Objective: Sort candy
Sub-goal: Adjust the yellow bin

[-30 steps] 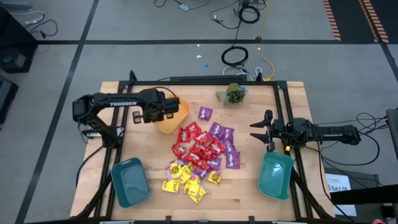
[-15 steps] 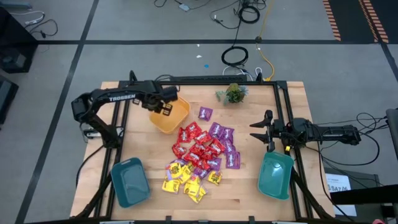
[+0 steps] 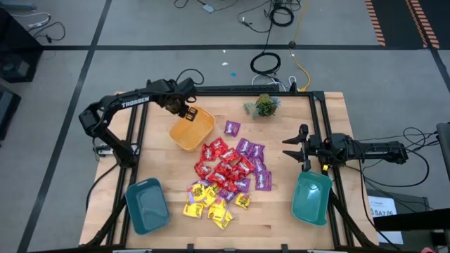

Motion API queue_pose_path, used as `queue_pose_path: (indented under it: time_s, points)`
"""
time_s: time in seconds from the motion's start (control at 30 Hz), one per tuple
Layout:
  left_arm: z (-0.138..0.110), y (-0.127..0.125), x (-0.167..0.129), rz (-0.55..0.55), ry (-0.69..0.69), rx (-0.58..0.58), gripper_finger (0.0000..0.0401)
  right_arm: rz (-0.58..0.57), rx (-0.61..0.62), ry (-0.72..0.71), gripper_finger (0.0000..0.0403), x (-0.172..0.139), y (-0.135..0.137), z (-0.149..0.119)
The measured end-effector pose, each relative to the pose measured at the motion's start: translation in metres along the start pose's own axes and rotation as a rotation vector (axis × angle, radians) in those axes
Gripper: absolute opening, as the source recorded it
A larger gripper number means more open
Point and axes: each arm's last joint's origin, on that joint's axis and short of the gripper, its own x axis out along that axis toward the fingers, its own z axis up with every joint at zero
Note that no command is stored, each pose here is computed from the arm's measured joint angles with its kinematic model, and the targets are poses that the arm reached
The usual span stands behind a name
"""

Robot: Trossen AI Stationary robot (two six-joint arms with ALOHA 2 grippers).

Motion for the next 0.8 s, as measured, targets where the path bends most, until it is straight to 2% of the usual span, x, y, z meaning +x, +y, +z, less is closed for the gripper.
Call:
queue_pose_path:
  time_s: [0.1, 0.37, 0.8]
  points:
    - [0.001, -0.001, 0.0, -0.007, -0.006, 0.043, 0.0119, 0.0, 0.0, 0.0, 0.0183, 0.0, 0.0, 0.0]
    - [0.001, -0.002, 0.002, -0.05, -0.005, 0.061, 0.0118, 0.0, 0.0, 0.0, 0.0183, 0.0, 0.0, 0.0]
    - [-0.021, -0.004, 0.039, -0.078, 0.044, 0.081, 0.0118, 0.0, 0.0, 0.0, 0.0183, 0.0, 0.0, 0.0]
